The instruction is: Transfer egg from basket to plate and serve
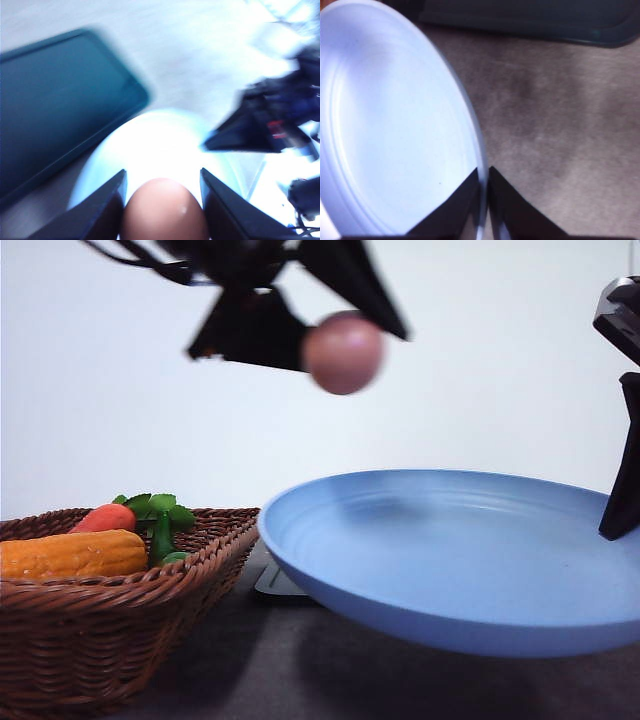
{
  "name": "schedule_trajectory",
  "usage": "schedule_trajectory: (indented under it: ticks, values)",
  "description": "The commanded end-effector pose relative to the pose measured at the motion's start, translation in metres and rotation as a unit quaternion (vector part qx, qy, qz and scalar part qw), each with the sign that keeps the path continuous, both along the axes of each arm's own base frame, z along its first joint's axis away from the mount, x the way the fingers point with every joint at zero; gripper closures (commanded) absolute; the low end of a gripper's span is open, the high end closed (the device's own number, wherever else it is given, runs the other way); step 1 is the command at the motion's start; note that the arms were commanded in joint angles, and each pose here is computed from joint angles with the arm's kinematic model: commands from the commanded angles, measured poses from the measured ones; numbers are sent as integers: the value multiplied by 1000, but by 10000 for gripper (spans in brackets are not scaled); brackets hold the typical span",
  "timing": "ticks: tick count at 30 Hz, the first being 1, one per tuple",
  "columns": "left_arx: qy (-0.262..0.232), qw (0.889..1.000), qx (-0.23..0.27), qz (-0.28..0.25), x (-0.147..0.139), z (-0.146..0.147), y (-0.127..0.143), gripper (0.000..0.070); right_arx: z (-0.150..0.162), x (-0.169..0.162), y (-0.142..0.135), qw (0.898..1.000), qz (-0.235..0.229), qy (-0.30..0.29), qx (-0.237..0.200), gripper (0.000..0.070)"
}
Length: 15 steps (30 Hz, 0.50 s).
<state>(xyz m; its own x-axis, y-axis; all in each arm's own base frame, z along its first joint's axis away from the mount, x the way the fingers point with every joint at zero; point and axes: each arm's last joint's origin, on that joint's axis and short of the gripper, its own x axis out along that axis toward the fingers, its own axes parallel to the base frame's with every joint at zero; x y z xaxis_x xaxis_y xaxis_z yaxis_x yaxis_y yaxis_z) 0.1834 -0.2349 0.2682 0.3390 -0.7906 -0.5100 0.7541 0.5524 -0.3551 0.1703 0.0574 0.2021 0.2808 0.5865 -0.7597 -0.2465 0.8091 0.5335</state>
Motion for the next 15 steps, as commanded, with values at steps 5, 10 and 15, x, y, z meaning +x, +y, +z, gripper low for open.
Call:
schedule_trajectory:
  ticks: [5, 10, 15]
  values:
    - [-82, 991, 89, -51, -11, -28, -34, 443, 3, 1, 3, 1000, 9, 6, 22, 700]
    - [-96, 986, 110, -79, -16, -42, -47, 442, 2, 1, 3, 1000, 11, 11, 25, 700]
    - [-92, 985, 116, -83, -16, -48, -50, 396, 2, -1, 3, 999, 14, 23, 29, 700]
